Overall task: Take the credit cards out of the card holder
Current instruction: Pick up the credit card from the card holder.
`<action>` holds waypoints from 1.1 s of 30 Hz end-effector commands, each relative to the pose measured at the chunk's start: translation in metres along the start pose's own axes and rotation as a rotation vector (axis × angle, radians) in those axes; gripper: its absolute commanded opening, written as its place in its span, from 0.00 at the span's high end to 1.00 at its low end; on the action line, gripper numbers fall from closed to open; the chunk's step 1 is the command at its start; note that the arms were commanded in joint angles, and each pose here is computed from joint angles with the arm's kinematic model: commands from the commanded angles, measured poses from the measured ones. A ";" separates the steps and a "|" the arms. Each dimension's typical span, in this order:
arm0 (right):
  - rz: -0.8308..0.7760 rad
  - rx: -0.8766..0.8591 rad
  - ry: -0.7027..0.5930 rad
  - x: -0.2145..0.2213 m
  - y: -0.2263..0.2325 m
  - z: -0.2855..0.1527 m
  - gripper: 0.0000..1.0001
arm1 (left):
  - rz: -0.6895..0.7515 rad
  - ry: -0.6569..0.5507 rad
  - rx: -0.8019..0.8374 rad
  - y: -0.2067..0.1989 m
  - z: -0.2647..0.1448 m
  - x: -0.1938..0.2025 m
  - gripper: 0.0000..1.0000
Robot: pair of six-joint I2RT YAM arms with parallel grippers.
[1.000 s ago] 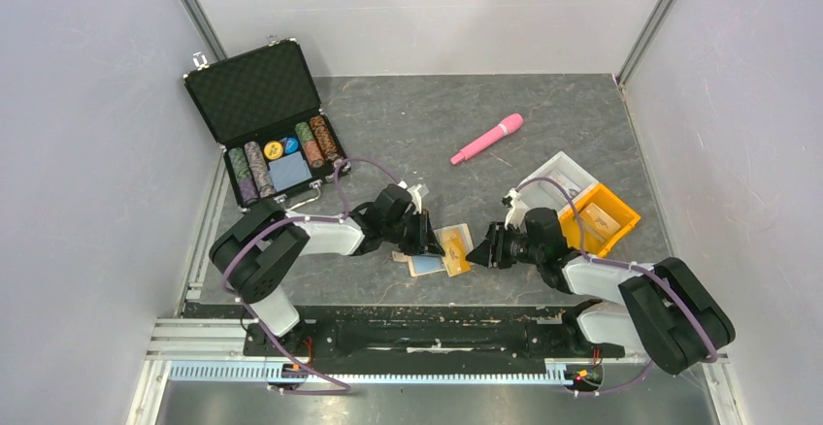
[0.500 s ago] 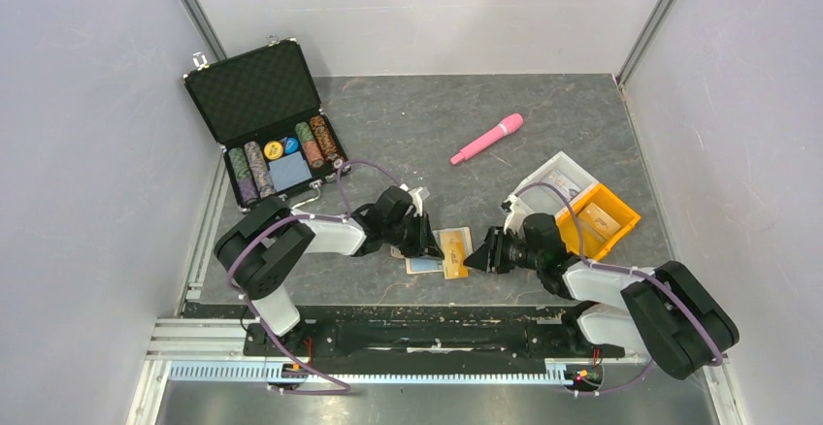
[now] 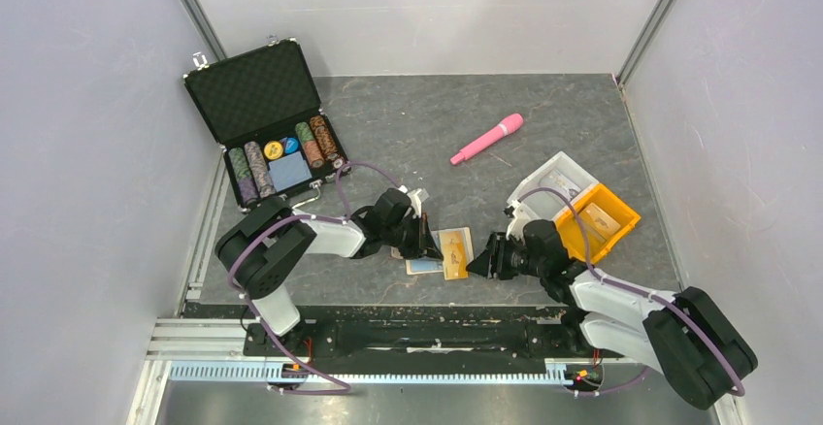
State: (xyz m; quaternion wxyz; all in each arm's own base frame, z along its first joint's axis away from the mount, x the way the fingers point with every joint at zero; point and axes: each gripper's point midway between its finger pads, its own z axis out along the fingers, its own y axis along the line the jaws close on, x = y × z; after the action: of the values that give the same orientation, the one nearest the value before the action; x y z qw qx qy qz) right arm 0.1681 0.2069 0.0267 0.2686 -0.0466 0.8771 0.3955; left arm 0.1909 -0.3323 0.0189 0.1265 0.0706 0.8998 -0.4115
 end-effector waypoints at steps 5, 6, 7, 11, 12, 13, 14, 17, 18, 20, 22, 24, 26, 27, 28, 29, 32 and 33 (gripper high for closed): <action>0.056 -0.009 -0.031 0.003 0.006 0.002 0.57 | -0.035 0.043 0.011 0.004 0.003 0.013 0.92; 0.060 -0.003 -0.033 0.004 0.006 0.003 0.57 | -0.037 0.046 0.013 0.003 0.004 0.014 0.92; 0.066 -0.002 -0.031 0.005 0.007 0.003 0.58 | -0.037 0.046 0.015 0.003 0.003 0.014 0.92; 0.078 -0.003 -0.026 0.009 0.009 0.005 0.58 | -0.042 0.047 0.013 0.003 0.003 0.015 0.92; 0.080 0.004 -0.024 0.011 0.009 0.006 0.58 | -0.049 0.045 0.003 0.006 0.003 0.016 0.93; 0.082 0.016 -0.020 0.012 0.006 0.007 0.58 | -0.060 0.044 -0.007 0.009 0.004 0.017 0.92; 0.085 0.020 -0.017 0.013 0.005 0.007 0.58 | -0.064 0.044 -0.010 0.010 0.004 0.017 0.93; 0.083 -0.003 -0.010 0.014 0.011 0.010 0.58 | -0.067 0.046 -0.010 0.010 0.004 0.020 0.93; 0.079 -0.006 -0.015 0.013 0.012 0.011 0.59 | -0.066 0.043 -0.009 0.010 0.004 0.019 0.93; 0.074 -0.014 -0.015 0.013 0.014 0.012 0.60 | -0.066 0.041 -0.007 0.010 0.004 0.020 0.93; 0.073 -0.022 -0.011 0.015 0.014 0.012 0.64 | -0.068 0.039 -0.004 0.009 0.004 0.020 0.93; 0.073 -0.032 -0.013 0.015 0.015 0.012 0.71 | -0.065 0.038 0.001 0.008 0.002 0.020 0.93; 0.073 -0.046 -0.026 0.013 0.018 0.012 0.82 | -0.067 0.035 0.004 0.005 0.001 0.019 0.93; 0.072 -0.054 -0.035 0.011 0.020 0.011 0.89 | -0.068 0.033 0.011 0.002 -0.001 0.018 0.92; 0.070 -0.065 -0.048 0.008 0.023 0.010 0.98 | -0.068 0.028 0.022 -0.003 -0.003 0.016 0.92; 0.062 -0.081 -0.060 0.005 0.027 0.009 1.00 | -0.065 0.020 0.035 -0.009 -0.007 0.013 0.92; 0.050 -0.135 -0.109 -0.004 0.038 0.003 1.00 | -0.042 -0.011 0.064 -0.030 -0.020 0.001 0.87; 0.046 -0.147 -0.123 -0.007 0.042 0.001 1.00 | -0.032 -0.025 0.068 -0.035 -0.025 -0.003 0.82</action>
State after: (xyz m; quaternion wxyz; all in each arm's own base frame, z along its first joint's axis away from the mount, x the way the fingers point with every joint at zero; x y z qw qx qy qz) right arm 0.1539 0.2279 0.0302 0.2624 -0.0140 0.8623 0.4328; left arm 0.1814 -0.3316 0.0246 0.1117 0.0543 0.8964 -0.4254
